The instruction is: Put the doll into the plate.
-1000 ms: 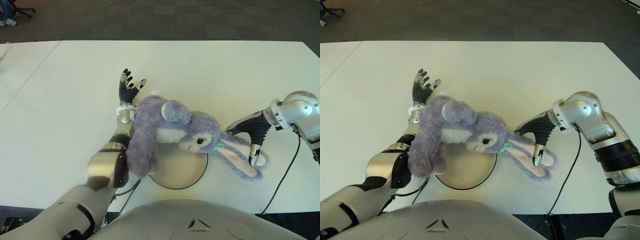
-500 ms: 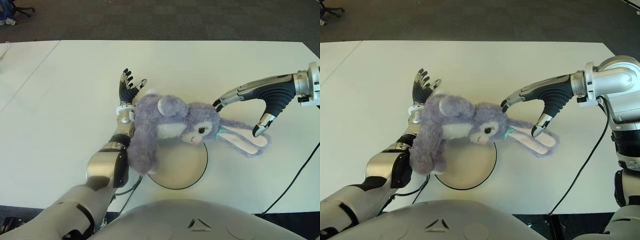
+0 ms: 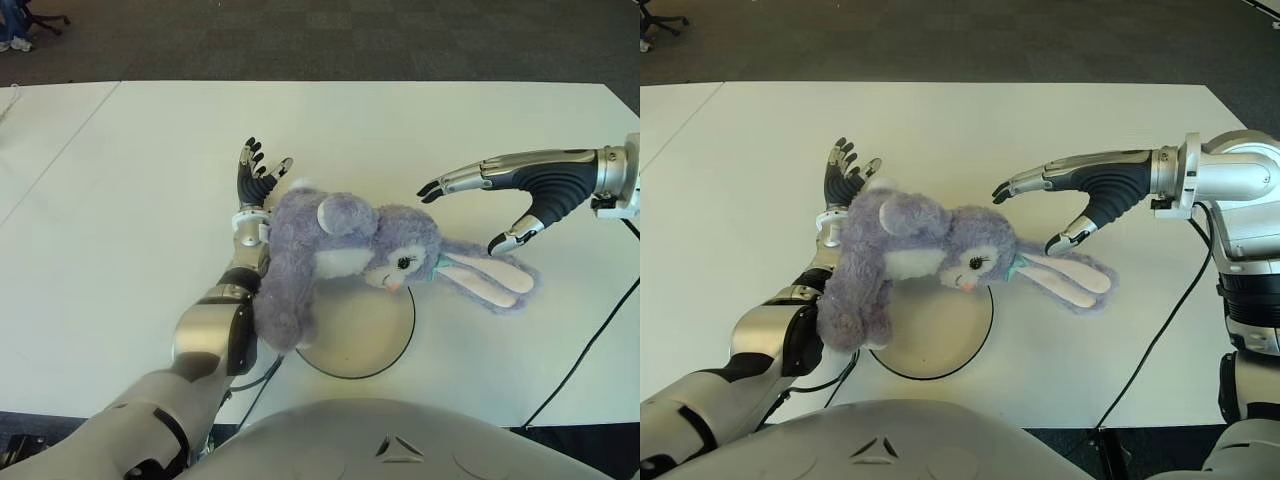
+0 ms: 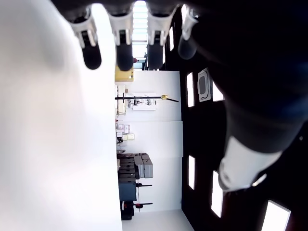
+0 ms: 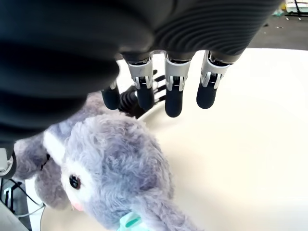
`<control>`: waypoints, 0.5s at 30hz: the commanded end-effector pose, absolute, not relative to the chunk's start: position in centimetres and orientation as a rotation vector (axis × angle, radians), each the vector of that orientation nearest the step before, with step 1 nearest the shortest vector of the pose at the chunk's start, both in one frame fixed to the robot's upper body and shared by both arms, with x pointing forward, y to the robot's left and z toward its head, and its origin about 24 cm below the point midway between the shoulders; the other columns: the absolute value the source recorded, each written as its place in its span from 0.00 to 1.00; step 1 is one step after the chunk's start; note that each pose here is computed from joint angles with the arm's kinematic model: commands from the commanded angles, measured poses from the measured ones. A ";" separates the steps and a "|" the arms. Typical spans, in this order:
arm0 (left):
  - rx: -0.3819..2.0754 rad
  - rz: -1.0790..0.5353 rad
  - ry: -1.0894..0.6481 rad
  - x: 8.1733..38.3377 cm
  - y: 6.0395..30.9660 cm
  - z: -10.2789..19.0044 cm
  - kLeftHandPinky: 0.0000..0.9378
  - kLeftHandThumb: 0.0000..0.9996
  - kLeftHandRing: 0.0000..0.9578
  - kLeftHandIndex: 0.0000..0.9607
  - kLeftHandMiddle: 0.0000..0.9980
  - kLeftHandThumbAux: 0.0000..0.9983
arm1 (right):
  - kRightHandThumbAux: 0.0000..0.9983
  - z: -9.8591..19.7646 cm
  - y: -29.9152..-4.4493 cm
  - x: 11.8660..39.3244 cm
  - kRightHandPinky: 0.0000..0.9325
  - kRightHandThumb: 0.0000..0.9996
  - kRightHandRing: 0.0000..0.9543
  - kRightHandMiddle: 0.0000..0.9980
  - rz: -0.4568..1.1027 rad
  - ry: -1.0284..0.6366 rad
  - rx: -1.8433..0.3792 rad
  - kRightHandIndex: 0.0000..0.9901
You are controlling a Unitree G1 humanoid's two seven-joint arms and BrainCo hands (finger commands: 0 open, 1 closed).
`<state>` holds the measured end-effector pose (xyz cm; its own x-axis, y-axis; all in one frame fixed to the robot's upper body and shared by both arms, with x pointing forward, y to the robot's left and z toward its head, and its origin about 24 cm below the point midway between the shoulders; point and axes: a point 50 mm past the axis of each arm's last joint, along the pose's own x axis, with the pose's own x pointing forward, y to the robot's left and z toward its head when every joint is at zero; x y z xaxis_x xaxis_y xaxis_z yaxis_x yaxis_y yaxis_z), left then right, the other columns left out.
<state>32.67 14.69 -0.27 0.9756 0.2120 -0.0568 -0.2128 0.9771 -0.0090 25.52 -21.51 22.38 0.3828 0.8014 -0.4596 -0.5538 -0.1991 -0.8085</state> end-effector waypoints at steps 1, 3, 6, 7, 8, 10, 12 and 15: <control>-0.015 0.226 0.396 27.1 14.4 -7.3 0.14 0.04 0.12 0.06 0.12 0.76 | 0.33 22.2 -21.8 25.6 0.00 0.22 0.11 0.00 1.255 -0.280 -1.242 0.00; -0.014 0.225 0.394 27.1 14.4 -7.2 0.13 0.04 0.12 0.06 0.11 0.76 | 0.33 22.2 -21.9 25.6 0.00 0.23 0.11 0.00 1.256 -0.282 -1.243 0.00; -0.015 0.224 0.393 27.1 14.4 -7.2 0.13 0.03 0.12 0.06 0.11 0.76 | 0.33 22.2 -22.0 25.6 0.00 0.24 0.11 0.00 1.256 -0.286 -1.245 0.00; -0.016 0.223 0.393 27.1 14.4 -7.2 0.13 0.03 0.11 0.06 0.11 0.76 | 0.33 22.3 -22.0 25.6 0.00 0.24 0.10 0.00 1.255 -0.287 -1.245 0.00; -0.016 0.222 0.392 27.2 14.4 -7.2 0.13 0.04 0.11 0.06 0.11 0.76 | 0.33 22.5 -22.1 25.7 0.00 0.25 0.10 0.00 1.254 -0.290 -1.246 0.00; -0.015 0.222 0.389 27.2 14.4 -7.2 0.12 0.03 0.11 0.06 0.10 0.75 | 0.33 22.9 -22.2 25.8 0.00 0.25 0.11 0.00 1.250 -0.295 -1.250 0.00; -0.014 0.223 0.388 27.2 14.4 -7.2 0.12 0.03 0.11 0.05 0.10 0.75 | 0.33 23.5 -22.3 25.9 0.00 0.24 0.10 0.00 1.245 -0.298 -1.256 0.00; -0.013 0.223 0.387 27.2 14.4 -7.2 0.12 0.04 0.11 0.05 0.10 0.75 | 0.33 23.9 -22.3 26.0 0.00 0.24 0.10 0.00 1.242 -0.299 -1.261 0.00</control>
<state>32.67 14.69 -0.27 0.9757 0.2118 -0.0568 -0.2127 0.9771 -0.0087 25.91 -22.22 22.74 0.3765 0.8145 -0.4414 -0.5501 -0.1868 -0.8139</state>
